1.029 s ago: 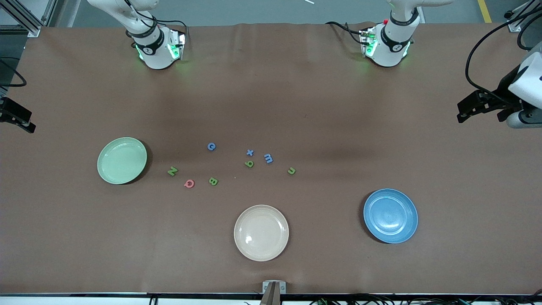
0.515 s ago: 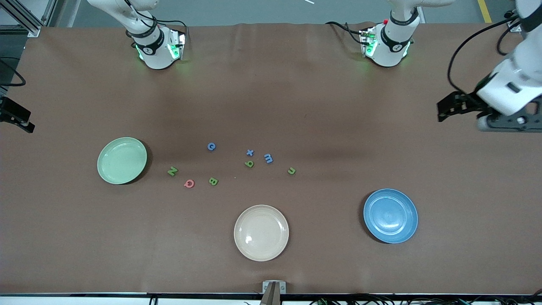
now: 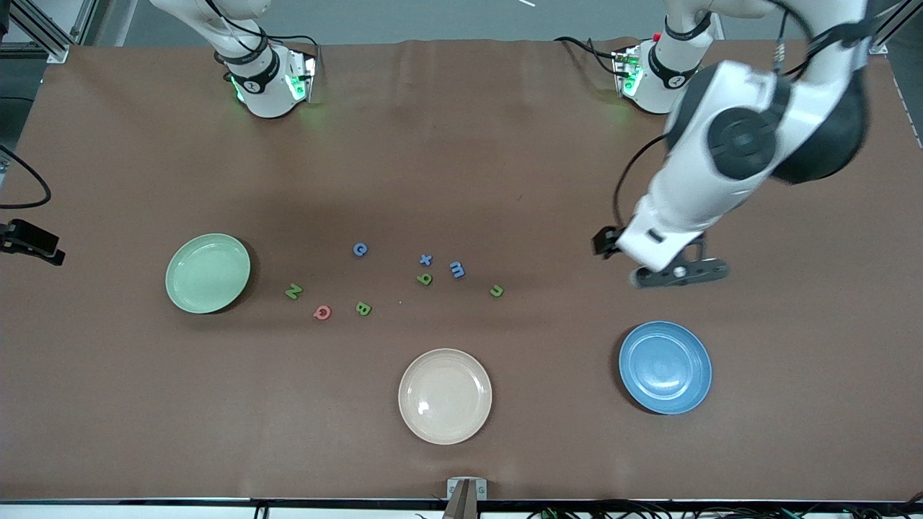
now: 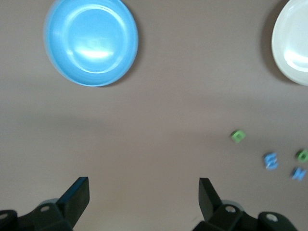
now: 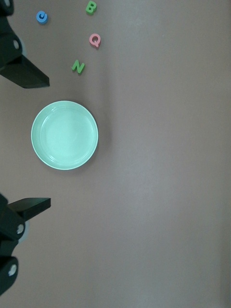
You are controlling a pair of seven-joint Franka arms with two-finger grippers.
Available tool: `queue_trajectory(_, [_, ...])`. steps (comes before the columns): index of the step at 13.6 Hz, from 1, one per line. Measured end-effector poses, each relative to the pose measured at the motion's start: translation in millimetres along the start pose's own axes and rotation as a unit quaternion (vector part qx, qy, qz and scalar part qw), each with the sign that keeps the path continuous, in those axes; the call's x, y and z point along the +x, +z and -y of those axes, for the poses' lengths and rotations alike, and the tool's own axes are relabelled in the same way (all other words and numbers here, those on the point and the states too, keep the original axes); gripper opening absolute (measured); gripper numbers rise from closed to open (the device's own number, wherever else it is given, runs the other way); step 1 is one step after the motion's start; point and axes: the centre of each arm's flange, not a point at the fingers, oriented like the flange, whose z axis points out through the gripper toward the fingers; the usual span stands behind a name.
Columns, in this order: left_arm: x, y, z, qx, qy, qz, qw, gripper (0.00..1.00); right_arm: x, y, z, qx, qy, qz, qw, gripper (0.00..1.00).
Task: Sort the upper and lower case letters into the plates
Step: 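Grasp the green n with the left gripper while the right gripper grasps the green Z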
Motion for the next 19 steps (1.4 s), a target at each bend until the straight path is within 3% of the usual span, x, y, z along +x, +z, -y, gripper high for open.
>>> queue_trajectory(5, [-30.8,137.6,-100.8,-0.022,-0.155,-0.016,0.988,1.0,17.1,23.7,85.9,0.008,-0.031,0.013,0.999,1.0])
queue_trajectory(7, [-42.8,176.8,-123.9,-0.027,-0.196,-0.024,0.98,1.0,26.5,50.9,132.8,0.007,-0.019,0.024,0.999,1.0])
queue_trajectory(10, [-48.3,214.3,-141.4,-0.033,-0.259,-0.022,0.965,0.97,37.5,79.2,174.4,0.008,-0.016,0.018,1.0,1.0])
queue_trajectory(11, [-46.2,222.1,-145.6,-0.033,-0.277,-0.02,0.96,0.91,37.8,84.4,179.4,0.007,-0.014,0.022,1.0,0.99])
queue_trajectory(12, [-43.3,228.9,-149.5,-0.034,-0.293,-0.019,0.955,0.91,37.4,88.6,183.2,0.006,-0.004,0.027,1.0,0.96])
queue_trajectory(13, [-41.7,236.0,-153.3,-0.034,-0.303,-0.018,0.952,0.84,35.3,95.9,188.4,0.005,0.01,0.035,0.999,0.96])
queue_trajectory(15, [-42.6,247.8,-159.0,-0.031,-0.312,-0.015,0.949,0.79,26.9,125.3,201.2,0.0,0.046,0.055,0.997,0.99])
queue_trajectory(17, [-47.0,257.6,-163.8,-0.027,-0.31,-0.013,0.95,0.59,15.6,176.6,206.9,-0.001,0.079,0.053,0.995,1.0])
queue_trajectory(19, [-55.0,265.0,-171.3,-0.024,-0.303,-0.011,0.953,0.58,-1.0,230.8,205.7,0.012,0.109,0.044,0.993,1.0])
